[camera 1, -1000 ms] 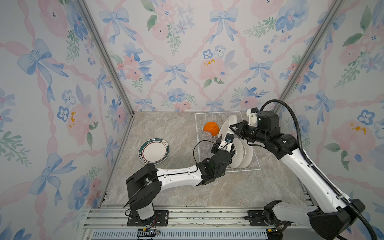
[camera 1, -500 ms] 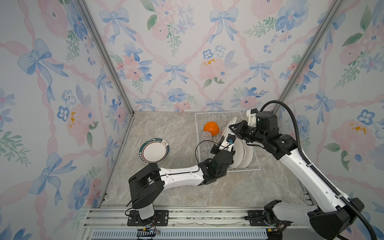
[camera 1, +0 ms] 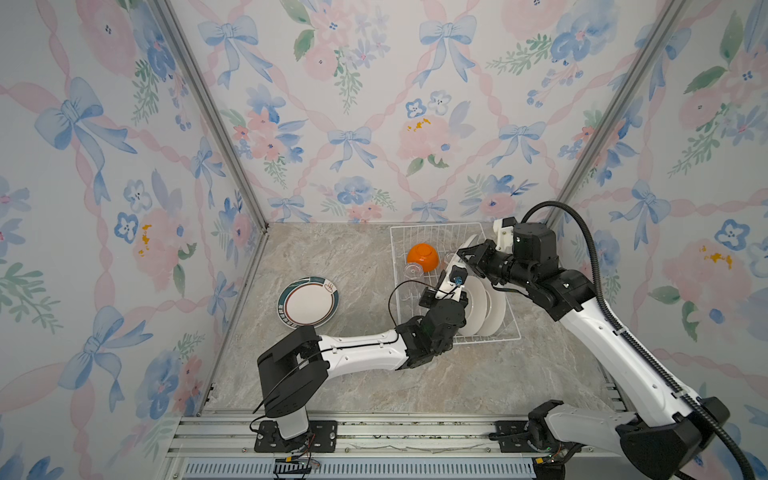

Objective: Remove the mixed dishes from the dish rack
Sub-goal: 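Grasp the raised watermelon plate's rim with the left gripper, then open the right gripper and withdraw it while the left gripper lifts the plate, then carry the watermelon plate with the left gripper and lower it onto the green-rimmed plate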

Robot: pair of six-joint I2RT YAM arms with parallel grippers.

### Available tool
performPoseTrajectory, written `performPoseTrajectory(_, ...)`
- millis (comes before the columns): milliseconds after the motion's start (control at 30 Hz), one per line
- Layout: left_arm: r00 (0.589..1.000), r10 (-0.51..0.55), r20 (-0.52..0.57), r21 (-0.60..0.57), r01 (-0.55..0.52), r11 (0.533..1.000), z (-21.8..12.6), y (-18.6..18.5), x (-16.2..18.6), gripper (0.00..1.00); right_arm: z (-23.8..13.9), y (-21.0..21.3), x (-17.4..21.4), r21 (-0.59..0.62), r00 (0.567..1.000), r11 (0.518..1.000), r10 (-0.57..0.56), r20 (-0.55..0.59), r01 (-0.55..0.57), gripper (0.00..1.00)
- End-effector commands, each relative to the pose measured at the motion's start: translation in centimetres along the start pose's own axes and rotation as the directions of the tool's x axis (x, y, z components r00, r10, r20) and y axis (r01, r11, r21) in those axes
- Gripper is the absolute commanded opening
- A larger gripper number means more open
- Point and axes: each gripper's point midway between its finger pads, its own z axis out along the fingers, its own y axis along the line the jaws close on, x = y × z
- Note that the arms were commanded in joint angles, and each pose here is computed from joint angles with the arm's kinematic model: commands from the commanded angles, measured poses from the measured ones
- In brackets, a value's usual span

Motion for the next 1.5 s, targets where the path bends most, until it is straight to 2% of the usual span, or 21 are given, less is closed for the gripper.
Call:
performPoseTrajectory(0,0.997,-0.070,0.033,-0.043,0.071,0.997,0.0,1.8,-1.6,0.00,-1.4,2.3,-1.6,-0.082,0.995,0.994,-0.062,0.079,0.069,0.04)
performPoseTrajectory(100,0.997,-0.072,0.032,-0.046,0.073,0.996,0.1,2.1,-1.6,0.00,-1.5,2.3,-1.9,-0.085,0.994,0.994,-0.065,0.082,0.072,0.06)
performPoseTrajectory(167,0.997,-0.075,0.030,-0.048,0.077,0.996,0.1,2.3,-1.5,0.00,-1.7,2.3,-2.1,-0.085,0.994,0.994,-0.066,0.088,0.073,0.11)
performPoseTrajectory(300,0.996,-0.088,0.029,-0.049,0.089,0.995,0.2,3.0,-1.2,0.00,-2.0,2.2,-2.5,-0.085,0.993,0.994,-0.066,0.101,0.075,0.33)
performPoseTrajectory(433,0.995,-0.096,0.029,-0.059,0.098,0.993,0.3,3.9,-1.1,0.00,-2.4,2.1,-2.9,-0.087,0.991,0.993,-0.070,0.115,0.080,0.47)
performPoseTrajectory(667,0.987,-0.155,0.049,-0.076,0.158,0.984,0.1,7.0,-2.1,0.00,-3.4,1.2,-3.4,-0.067,0.984,0.991,-0.102,0.149,0.113,0.59)
performPoseTrajectory(867,0.967,-0.251,0.050,-0.080,0.255,0.964,-0.2,11.0,-3.1,0.00,-3.5,-1.0,-2.5,0.034,0.969,0.977,-0.215,0.120,0.212,0.71)
performPoseTrajectory(1000,0.931,-0.364,0.019,-0.097,0.364,0.926,-0.7,15.9,-2.5,0.00,-2.8,-3.3,-1.2,0.110,0.957,0.954,-0.286,0.056,0.279,0.76)
performPoseTrajectory(1133,0.902,-0.433,-0.004,-0.206,0.423,0.883,-2.1,22.0,0.0,0.00,-2.2,-5.5,0.1,0.162,0.938,0.926,-0.346,0.002,0.341,0.79)
performPoseTrajectory(1200,0.880,-0.476,-0.010,-0.278,0.454,0.846,-3.3,25.2,1.3,0.00,-2.0,-6.5,0.4,0.189,0.933,0.916,-0.360,-0.004,0.354,0.81)
performPoseTrajectory(1233,0.869,-0.494,-0.010,-0.301,0.469,0.830,-3.8,26.4,2.0,0.00,-2.0,-6.8,0.6,0.200,0.930,0.911,-0.368,-0.006,0.362,0.85)
performPoseTrajectory(1300,0.831,-0.556,0.004,-0.324,0.528,0.785,-5.0,29.0,3.1,0.00,-1.9,-7.4,0.7,0.224,0.920,0.895,-0.392,-0.014,0.385,0.90)
performPoseTrajectory(1467,0.783,-0.622,0.012,-0.403,0.573,0.713,-7.5,33.3,6.5,0.00,-1.7,-8.7,0.9,0.284,0.896,0.855,-0.441,-0.045,0.435,0.94)
